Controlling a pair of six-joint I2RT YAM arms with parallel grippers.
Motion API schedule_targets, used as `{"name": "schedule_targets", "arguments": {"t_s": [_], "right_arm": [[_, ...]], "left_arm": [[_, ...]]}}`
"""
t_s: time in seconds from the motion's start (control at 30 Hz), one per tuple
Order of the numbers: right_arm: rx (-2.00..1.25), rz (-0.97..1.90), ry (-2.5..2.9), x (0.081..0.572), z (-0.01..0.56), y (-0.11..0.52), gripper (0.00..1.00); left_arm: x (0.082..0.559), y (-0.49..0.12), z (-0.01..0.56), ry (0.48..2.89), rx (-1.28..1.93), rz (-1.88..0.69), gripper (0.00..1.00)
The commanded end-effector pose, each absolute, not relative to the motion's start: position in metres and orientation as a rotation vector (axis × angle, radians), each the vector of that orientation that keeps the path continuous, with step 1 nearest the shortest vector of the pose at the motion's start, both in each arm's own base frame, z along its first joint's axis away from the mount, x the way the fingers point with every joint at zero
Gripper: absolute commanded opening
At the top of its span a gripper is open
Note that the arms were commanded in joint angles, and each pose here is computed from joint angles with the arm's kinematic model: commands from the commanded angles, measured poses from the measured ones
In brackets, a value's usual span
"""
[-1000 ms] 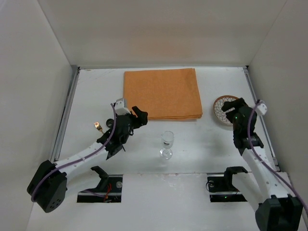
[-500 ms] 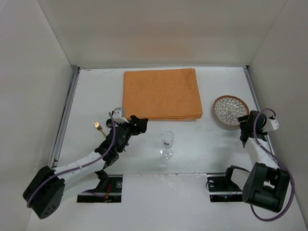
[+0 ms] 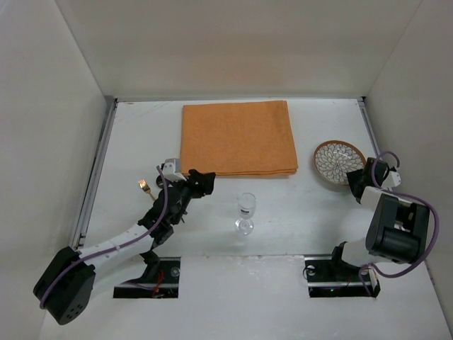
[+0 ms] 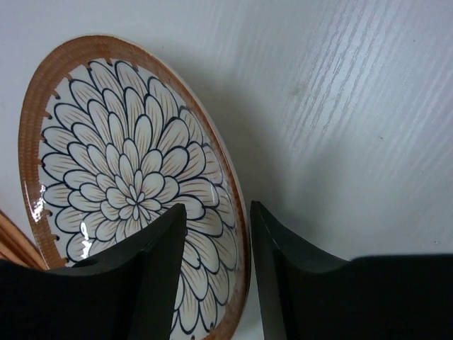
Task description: Set the dinner table for one person
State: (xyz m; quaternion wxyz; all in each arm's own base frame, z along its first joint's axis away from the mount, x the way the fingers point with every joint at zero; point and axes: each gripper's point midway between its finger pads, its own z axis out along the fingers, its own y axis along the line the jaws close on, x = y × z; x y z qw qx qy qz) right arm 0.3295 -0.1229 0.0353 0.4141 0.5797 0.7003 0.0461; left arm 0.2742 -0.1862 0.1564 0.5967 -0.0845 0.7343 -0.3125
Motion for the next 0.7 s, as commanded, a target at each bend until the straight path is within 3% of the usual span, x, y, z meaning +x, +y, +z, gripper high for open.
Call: {"name": "schedule_targets", "arguments": {"t_s": [0.0, 0.17, 0.23, 0.47, 0.67], "right_arm": [[1.427, 0.21, 1.657, 0.357, 0.064, -0.132, 0.42], [1.446, 0.241, 1.675, 0.361, 0.058, -0.135, 0.07], [1.443, 0.252, 1.664, 0.359, 0.063, -0.135, 0.0], [1.266, 0.353, 1.447, 0.358, 0.158, -0.127, 0.0], [0.992, 0.56, 1.353, 0.375, 0.258, -0.067, 0.0]], "left_arm": [[0.279, -0.179, 0.169, 1.638, -0.231, -0.744, 0.68], [0.28, -0.17, 0.17, 1.62, -0.261, -0.738, 0.68], [0.281, -0.165, 0.171, 1.612, -0.281, -0.733, 0.68], [0.285, -0.155, 0.168, 1.611, -0.328, -0.727, 0.68], [0.286, -0.143, 0.172, 1.58, -0.367, -0.721, 0.68]]}}
